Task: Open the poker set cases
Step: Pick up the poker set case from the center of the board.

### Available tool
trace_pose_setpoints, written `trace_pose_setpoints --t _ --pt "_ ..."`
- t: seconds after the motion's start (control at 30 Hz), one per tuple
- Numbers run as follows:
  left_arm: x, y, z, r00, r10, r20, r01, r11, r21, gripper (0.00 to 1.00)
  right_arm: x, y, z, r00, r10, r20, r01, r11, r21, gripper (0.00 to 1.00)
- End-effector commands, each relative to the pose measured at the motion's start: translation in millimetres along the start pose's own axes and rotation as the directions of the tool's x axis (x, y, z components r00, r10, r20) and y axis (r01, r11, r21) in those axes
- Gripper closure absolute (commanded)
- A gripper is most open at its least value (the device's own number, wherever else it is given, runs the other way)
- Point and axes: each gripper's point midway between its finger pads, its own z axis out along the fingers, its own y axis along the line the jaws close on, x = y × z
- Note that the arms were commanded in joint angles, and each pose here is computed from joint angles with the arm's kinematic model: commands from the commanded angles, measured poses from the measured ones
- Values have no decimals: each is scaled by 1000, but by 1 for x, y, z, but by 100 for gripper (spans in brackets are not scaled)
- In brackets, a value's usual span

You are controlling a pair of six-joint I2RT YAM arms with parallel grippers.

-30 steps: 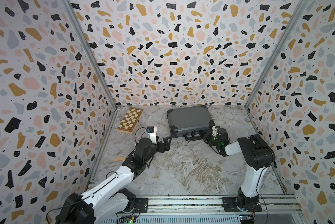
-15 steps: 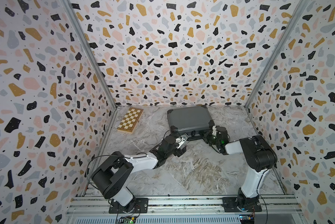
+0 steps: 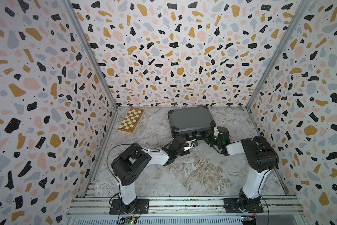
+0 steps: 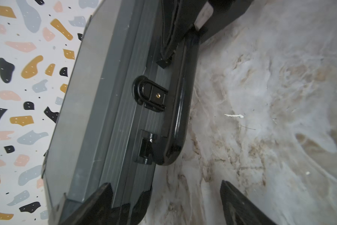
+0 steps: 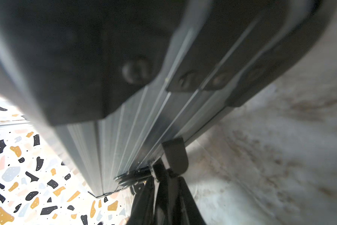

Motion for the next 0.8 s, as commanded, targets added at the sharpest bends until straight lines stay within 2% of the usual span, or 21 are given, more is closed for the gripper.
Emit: trace_pose_setpoints --t 0.0,0.43,0.6,0.77 --pt "-30 12 6 998 9 64 -6 999 -53 17 5 50 -6 996 -81 -34 74 983 -167 90" --pt "-47 -5 31 996 51 74 -47 998 -50 29 4 51 -4 996 -82 -39 75 983 -169 90" --pt "-46 -10 40 997 61 57 -59 998 -34 37 3 51 -5 996 -82 -39 74 983 -169 90" --pt "-42 -12 47 997 73 38 -71 997 -35 41 0 51 -6 996 -79 -36 72 983 -169 90"
